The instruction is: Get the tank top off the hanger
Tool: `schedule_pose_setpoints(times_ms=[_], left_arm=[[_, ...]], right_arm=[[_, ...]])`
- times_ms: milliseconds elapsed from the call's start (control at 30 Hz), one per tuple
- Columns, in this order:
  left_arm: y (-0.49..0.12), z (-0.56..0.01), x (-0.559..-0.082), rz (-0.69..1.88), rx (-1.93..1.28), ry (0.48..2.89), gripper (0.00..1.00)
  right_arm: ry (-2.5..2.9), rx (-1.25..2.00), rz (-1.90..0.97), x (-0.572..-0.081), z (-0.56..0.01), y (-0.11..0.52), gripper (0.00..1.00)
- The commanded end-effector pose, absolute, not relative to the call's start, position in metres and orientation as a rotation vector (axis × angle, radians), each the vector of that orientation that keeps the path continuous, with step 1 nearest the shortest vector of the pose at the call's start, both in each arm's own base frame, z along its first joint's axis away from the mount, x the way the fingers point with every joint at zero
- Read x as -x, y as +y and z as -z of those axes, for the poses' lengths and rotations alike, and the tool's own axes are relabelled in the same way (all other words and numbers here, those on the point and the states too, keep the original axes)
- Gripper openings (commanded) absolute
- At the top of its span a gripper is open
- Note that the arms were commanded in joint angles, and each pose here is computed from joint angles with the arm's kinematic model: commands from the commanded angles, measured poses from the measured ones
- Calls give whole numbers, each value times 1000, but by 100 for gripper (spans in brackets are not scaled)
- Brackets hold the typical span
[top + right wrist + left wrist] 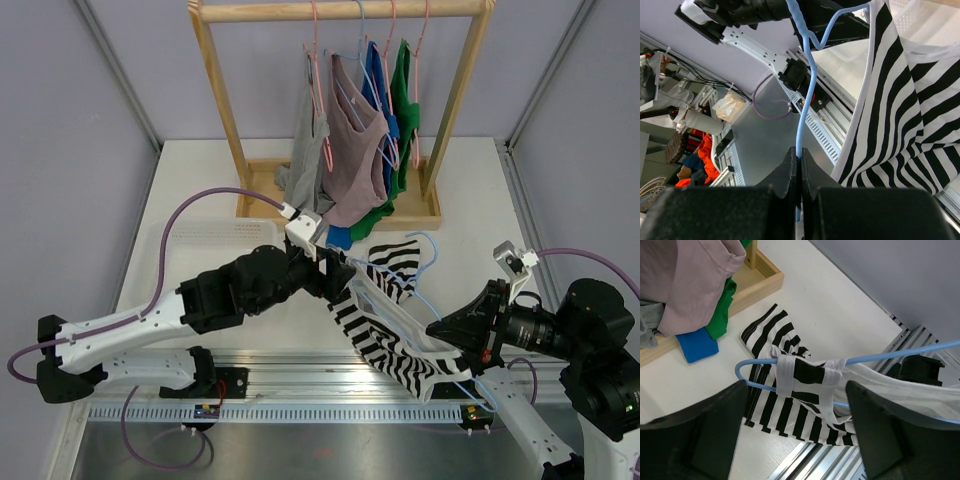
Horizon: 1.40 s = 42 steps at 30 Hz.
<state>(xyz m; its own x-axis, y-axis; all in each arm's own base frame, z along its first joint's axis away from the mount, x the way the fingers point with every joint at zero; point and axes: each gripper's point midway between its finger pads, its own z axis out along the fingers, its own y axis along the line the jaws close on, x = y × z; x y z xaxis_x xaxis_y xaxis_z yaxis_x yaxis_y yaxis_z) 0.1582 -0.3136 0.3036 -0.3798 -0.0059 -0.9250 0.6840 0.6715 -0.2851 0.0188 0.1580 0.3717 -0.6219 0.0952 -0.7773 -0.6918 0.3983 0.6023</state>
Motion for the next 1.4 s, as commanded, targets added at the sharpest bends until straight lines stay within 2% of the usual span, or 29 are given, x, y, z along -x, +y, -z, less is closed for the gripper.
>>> schedule_pose_setpoints(times_ms=[0, 33, 67, 167, 200, 267, 500, 600, 800, 900, 1000, 1033, 1133, 1267, 1367], left_arm=[[-319, -335, -169, 824, -465, 1741, 71], [-319, -335, -170, 816, -466, 1740, 66], [-319, -334, -170, 811, -467, 1742, 51], [-314, -332, -173, 779, -456, 1754, 27], [-312, -333, -174, 774, -442, 1755, 12], [-299, -330, -180, 715, -393, 1773, 0], [-188, -313, -209, 356, 109, 1818, 0], [-157, -316, -212, 326, 235, 1798, 0], [-129, -320, -218, 286, 306, 1830, 0], [-140, -318, -216, 336, 249, 1859, 0], [-175, -316, -207, 502, 70, 1884, 0], [-196, -301, -192, 626, -44, 1923, 0], [-235, -306, -169, 901, -177, 1885, 0], [-249, -283, -156, 996, -194, 1947, 0], [-263, -274, -143, 1075, -280, 1960, 0]], right_arm=[[1798, 558, -1349, -18, -395, 164, 0], [1798, 555, -1350, -18, -396, 164, 0], [1799, 551, -1346, -19, -396, 164, 0], [1812, 524, -1305, -27, -393, 162, 0], [1826, 515, -1289, -29, -389, 161, 0], [1850, 494, -1262, -36, -382, 159, 0], [1890, 568, -1371, -27, -357, 168, 0], [1859, 678, -1467, -10, -356, 172, 0], [1794, 750, -1473, 4, -363, 170, 0], [1752, 757, -1437, 3, -367, 169, 0], [1680, 686, -1341, -12, -376, 167, 0], [1635, 678, -1327, -10, -380, 165, 0], [1470, 752, -1379, -5, -392, 171, 0], [1250, 833, -1374, 2, -408, 174, 0], [1215, 665, -1294, -27, -425, 169, 0]])
